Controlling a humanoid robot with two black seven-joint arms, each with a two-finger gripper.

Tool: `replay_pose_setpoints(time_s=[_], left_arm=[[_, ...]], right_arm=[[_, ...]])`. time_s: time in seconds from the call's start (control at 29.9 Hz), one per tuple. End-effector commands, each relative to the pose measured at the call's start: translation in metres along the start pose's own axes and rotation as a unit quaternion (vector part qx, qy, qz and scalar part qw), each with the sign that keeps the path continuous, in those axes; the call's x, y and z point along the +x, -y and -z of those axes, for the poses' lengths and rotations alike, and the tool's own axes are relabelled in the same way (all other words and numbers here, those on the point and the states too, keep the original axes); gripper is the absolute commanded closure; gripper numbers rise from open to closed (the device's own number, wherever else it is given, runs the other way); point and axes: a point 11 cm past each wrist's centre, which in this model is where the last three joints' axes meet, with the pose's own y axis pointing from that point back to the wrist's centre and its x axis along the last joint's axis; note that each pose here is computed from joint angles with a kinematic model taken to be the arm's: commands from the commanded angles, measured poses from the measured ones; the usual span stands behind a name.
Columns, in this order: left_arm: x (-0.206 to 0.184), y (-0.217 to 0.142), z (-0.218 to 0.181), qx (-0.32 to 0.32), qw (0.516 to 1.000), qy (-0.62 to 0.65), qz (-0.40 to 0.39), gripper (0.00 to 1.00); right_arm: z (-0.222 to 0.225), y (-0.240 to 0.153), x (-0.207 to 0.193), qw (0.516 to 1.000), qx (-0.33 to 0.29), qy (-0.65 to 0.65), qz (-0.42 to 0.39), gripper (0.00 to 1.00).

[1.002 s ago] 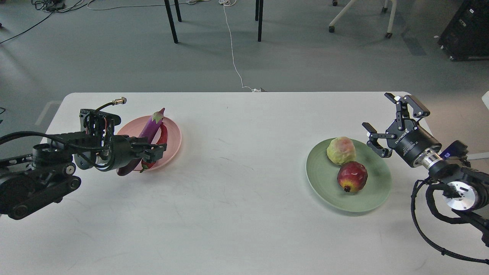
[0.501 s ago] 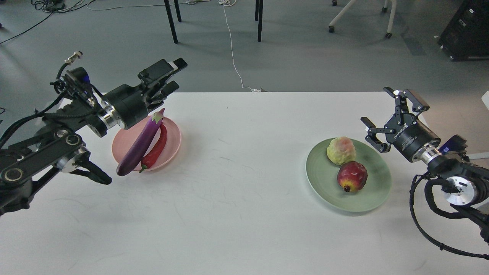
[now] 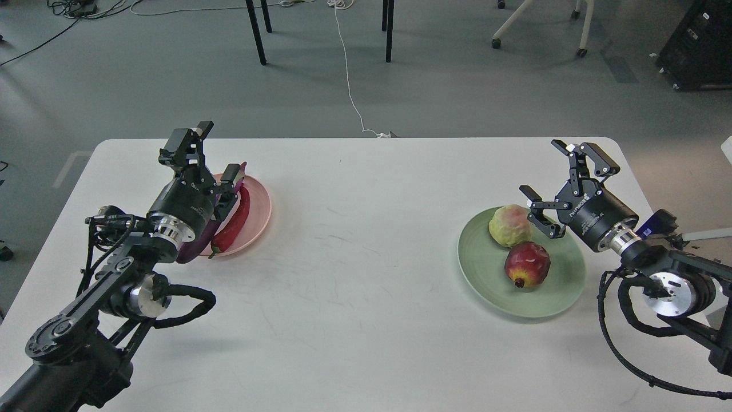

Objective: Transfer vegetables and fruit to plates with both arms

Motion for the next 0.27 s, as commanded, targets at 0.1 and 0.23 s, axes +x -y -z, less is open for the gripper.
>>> replay_pose_setpoints(time_s=[0.1,0.23], left_arm=[[0.0016,-0.005,0.0017,0.0,1.0,-0.007,0.009,0.02],[0.0021,-0.0051,0.0013,0.0,1.0,-0.007,0.009,0.02]], right_arm=[[0.0047,0.0008,-0.0005,1.0,0.009,0.003,-0.002,0.01],[0.0069,0.0013,-0.0056,1.0,0.012,0.007,0.006,0.01]])
